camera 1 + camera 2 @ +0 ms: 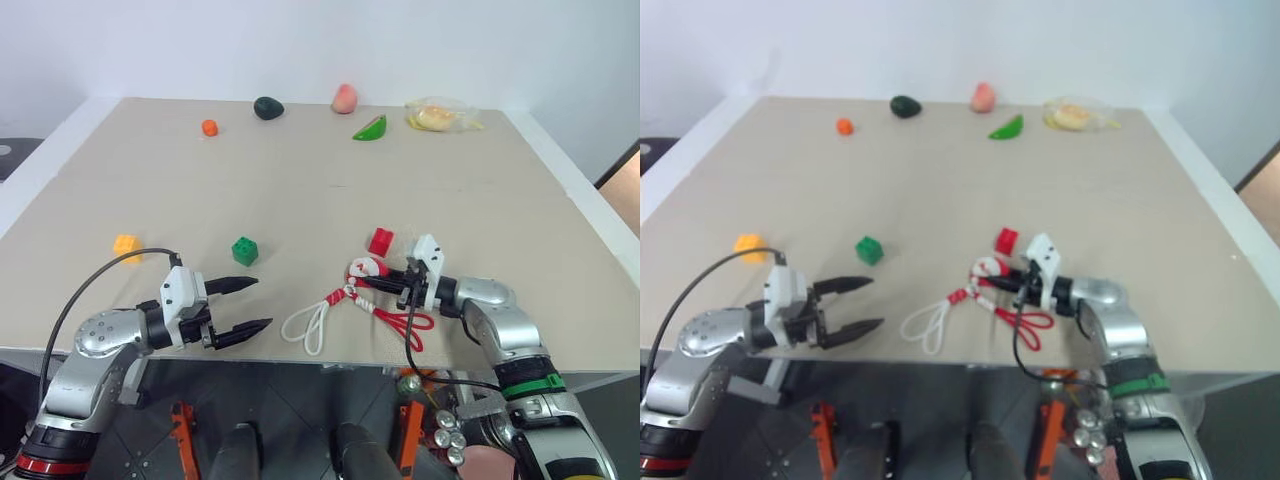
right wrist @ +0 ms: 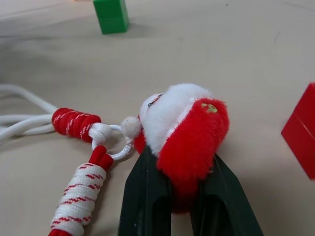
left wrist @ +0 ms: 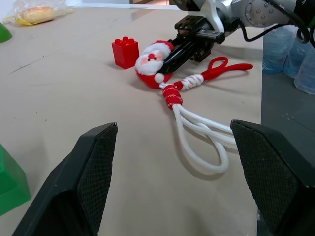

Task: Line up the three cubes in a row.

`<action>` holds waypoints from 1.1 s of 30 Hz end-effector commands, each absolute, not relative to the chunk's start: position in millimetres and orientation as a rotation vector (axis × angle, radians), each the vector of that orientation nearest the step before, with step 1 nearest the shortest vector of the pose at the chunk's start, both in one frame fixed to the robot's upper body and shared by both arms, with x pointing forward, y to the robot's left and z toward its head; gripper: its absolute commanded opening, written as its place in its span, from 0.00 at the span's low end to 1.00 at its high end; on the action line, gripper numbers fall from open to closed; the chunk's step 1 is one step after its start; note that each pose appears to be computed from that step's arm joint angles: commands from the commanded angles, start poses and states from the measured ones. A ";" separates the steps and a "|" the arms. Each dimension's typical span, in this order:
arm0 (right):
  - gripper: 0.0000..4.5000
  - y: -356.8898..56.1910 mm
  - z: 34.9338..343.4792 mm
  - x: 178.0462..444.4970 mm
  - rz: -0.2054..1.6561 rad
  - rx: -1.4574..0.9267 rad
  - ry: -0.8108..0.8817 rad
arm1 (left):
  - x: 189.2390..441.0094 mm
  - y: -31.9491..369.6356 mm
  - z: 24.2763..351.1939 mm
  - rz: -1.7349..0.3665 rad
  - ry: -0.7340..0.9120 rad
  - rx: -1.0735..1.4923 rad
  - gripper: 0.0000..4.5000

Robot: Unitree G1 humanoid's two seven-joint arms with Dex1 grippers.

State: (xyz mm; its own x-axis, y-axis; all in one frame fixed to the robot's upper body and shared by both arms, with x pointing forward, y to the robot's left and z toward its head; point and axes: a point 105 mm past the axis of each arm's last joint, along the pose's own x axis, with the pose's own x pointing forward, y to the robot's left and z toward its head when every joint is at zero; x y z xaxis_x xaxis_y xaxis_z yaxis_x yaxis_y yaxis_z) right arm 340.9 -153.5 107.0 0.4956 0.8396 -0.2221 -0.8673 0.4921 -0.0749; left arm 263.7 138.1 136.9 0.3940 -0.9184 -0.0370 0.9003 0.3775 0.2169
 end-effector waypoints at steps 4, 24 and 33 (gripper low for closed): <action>0.01 -221.5 147.0 331.9 0.898 -0.238 0.130 | 265.6 133.9 142.2 -1.174 -0.135 0.229 0.85; 0.67 -317.5 178.9 425.9 -0.081 -0.288 -0.042 | 268.5 128.7 139.9 -1.176 -0.148 0.212 0.85; 0.99 -304.5 218.7 428.9 -0.027 -0.057 -0.225 | 265.4 127.9 139.7 -1.164 -0.149 0.198 0.85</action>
